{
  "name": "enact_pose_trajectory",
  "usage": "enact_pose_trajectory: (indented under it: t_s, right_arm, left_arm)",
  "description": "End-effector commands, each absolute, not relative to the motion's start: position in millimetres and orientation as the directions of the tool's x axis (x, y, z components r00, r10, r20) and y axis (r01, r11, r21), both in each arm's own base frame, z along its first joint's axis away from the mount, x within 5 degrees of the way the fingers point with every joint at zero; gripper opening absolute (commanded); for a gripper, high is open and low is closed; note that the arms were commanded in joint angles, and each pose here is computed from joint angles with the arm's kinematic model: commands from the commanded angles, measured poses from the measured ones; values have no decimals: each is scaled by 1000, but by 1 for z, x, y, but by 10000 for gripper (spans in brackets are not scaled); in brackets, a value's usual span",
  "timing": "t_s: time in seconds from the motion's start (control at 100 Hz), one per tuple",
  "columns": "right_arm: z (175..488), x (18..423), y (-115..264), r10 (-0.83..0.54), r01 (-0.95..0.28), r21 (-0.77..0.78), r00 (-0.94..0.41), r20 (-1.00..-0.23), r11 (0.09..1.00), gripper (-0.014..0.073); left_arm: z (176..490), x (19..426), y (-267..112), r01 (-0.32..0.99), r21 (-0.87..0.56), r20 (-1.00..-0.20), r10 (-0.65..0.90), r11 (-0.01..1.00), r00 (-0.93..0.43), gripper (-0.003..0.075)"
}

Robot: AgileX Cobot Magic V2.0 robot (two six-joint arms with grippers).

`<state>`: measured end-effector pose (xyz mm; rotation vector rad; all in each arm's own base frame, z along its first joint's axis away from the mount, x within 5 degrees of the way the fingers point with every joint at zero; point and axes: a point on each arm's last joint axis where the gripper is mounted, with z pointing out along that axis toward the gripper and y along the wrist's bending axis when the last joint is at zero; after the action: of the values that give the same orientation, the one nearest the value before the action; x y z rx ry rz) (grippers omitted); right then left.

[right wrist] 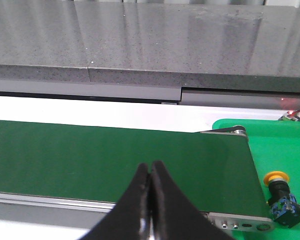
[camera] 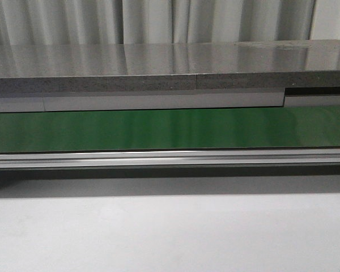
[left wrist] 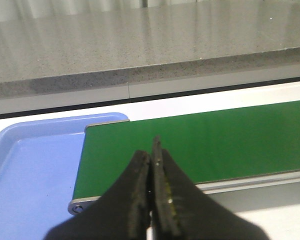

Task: Move button from left to right
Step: 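Open the right gripper and raise it away from the switch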

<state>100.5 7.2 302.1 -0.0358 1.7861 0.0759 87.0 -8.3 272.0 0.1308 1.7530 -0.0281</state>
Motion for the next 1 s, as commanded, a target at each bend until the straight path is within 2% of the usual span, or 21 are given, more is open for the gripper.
enact_pose_trajectory:
  t_s: [0.0,0.54,0.73,0.99]
  right_arm:
    - [317,101,7,18,-66,26,-125,-992,997,-68]
    - [317,101,7,17,-66,25,-127,-992,997,-68]
    - [299,96,7,11,-66,20,-142,-990,998,-68]
    - [271,65,4,3,-65,6,-48,-999,998,-68]
  left_arm:
    - [289,88,-8,92,44,-995,51,995,-83,-19]
    - [289,88,-8,92,44,-995,51,995,-83,-19]
    - [289,88,-8,92,44,-995,51,995,-83,-19]
    - [289,88,-8,92,44,-995,51,995,-83,-19]
